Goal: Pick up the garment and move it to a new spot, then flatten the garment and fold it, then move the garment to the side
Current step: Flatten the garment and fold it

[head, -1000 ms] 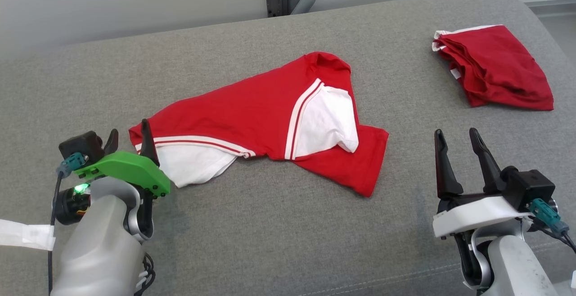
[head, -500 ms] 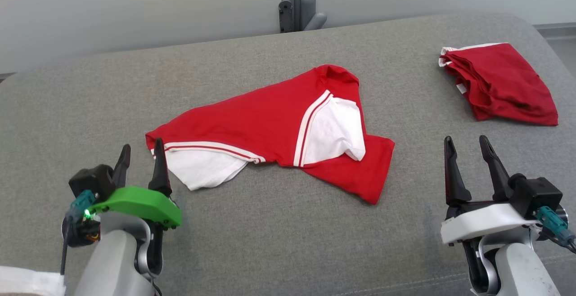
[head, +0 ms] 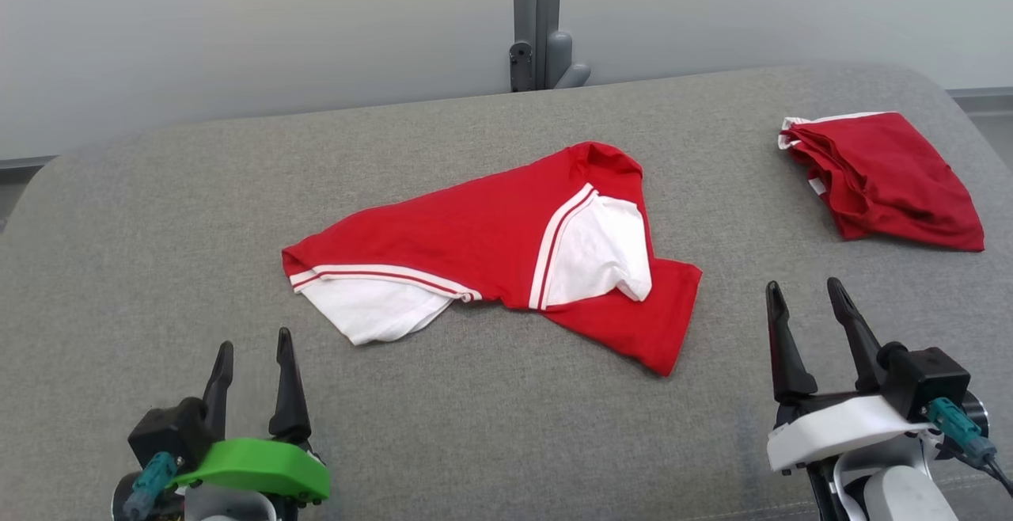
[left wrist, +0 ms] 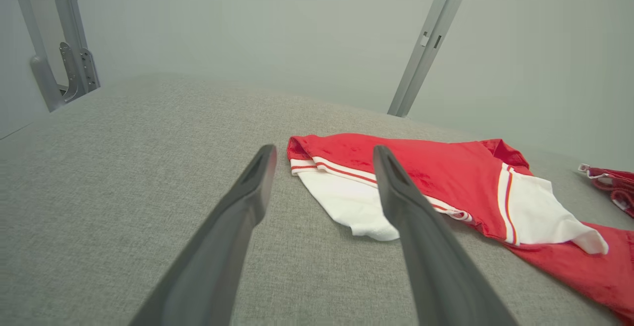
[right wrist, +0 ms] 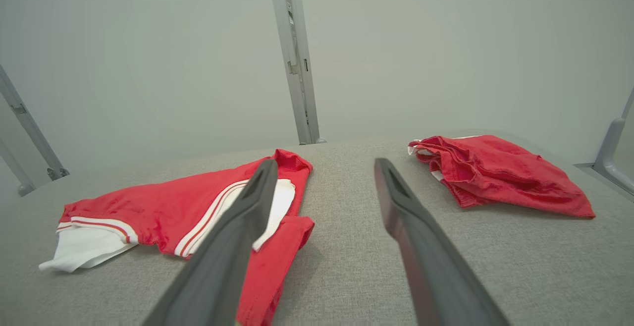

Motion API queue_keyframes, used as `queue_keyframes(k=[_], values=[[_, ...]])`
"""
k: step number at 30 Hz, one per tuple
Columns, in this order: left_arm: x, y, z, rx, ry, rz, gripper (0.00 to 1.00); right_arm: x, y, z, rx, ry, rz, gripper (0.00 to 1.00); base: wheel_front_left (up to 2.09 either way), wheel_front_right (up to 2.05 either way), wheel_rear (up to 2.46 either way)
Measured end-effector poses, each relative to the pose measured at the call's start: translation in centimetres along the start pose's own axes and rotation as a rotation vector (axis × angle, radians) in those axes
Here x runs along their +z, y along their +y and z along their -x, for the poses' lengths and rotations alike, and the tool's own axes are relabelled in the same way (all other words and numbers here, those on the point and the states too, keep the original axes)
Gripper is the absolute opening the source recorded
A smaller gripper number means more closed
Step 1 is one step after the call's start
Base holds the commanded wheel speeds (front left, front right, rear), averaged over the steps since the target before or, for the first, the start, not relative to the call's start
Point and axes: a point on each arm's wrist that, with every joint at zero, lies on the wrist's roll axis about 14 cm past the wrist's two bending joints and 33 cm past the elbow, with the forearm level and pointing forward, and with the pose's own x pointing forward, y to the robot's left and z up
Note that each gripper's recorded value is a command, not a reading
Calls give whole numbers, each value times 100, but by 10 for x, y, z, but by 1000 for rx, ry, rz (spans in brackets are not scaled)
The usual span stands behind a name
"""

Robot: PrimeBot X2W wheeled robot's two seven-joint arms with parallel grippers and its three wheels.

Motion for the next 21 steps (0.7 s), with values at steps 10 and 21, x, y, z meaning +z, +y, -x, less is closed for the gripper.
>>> queue_keyframes(k=[10, 21], values=[[0, -5, 15, -2, -11, -5, 100, -4, 11, 6, 27, 15, -23, 100, 0, 0, 0], [-8, -7, 13, -12, 14, -20, 100, -11, 10, 6, 24, 35, -26, 100, 0, 0, 0]])
